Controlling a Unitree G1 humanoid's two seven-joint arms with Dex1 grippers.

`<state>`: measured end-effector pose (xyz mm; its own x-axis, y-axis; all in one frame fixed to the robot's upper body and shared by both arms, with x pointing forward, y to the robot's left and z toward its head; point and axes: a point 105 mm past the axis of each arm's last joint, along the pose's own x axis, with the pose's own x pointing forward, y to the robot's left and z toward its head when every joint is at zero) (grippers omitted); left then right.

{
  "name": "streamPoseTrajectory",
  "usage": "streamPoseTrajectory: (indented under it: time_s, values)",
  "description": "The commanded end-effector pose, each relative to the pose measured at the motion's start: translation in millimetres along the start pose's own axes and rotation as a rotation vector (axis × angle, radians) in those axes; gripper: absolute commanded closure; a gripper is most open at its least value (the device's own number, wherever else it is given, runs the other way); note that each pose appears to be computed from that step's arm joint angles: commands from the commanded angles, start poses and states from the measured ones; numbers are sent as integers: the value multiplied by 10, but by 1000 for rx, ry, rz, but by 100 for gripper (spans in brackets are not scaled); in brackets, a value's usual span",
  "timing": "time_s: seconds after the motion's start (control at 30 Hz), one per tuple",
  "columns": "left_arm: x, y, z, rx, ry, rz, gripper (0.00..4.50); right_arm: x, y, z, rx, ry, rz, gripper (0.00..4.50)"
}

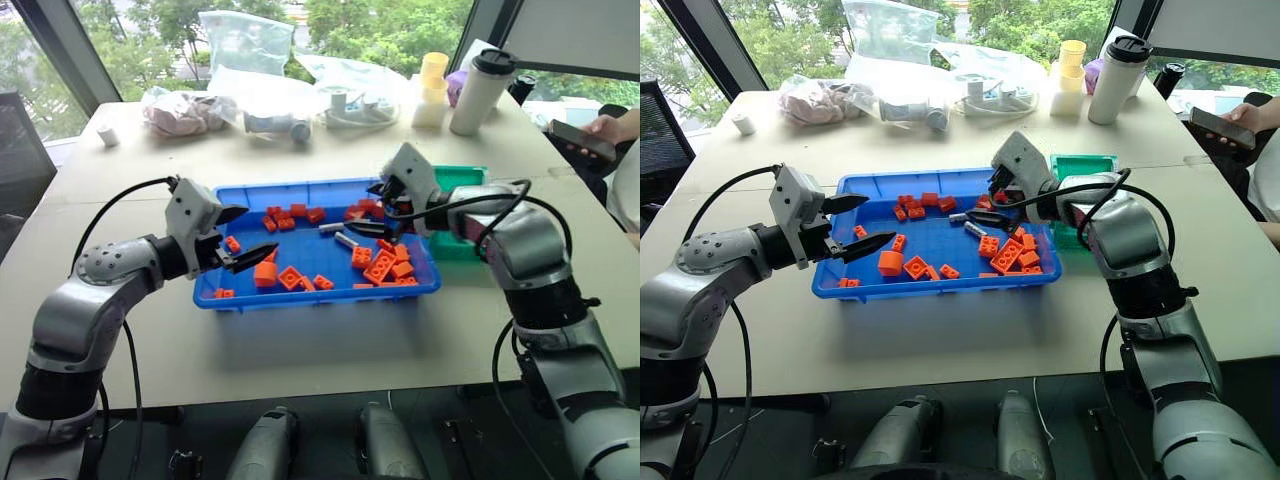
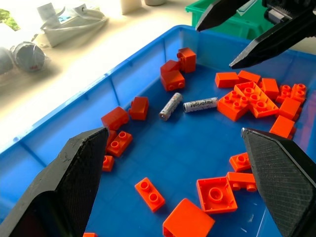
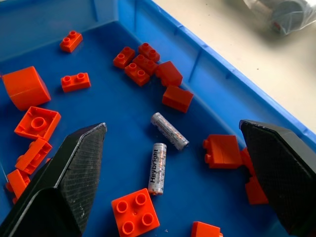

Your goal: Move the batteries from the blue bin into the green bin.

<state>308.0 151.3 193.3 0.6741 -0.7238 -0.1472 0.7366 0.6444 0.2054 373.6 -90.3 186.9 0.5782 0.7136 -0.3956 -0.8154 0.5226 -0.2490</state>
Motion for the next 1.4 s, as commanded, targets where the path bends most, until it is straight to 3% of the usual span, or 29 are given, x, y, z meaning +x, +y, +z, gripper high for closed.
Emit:
streamPoseTrajectory:
  time_s: [0.03,0.27,0.67,0.77,1.0,1.27,1.33,1.4]
  values:
    - [-35,-7,120,45,-30,17,0,114,-47,204,-77,-39,17,4]
    - [-85,-37,129,46,-30,34,0,576,-77,17,-101,60,129,4]
    - [-104,-44,137,44,-34,64,0,824,-121,-219,-104,157,126,4]
    - [-102,-48,133,44,-34,70,0,839,-103,-216,-102,154,137,89]
    - [-84,-52,148,36,-48,71,0,841,-118,-94,-112,125,134,446]
    - [-44,-66,150,30,-58,63,0,481,-551,409,-80,-59,-56,446]
    - [-39,-73,145,29,-58,60,0,185,-705,451,-61,-95,-109,446]
    - [-22,-78,132,23,-58,53,0,-357,-1007,412,-9,-117,-273,446]
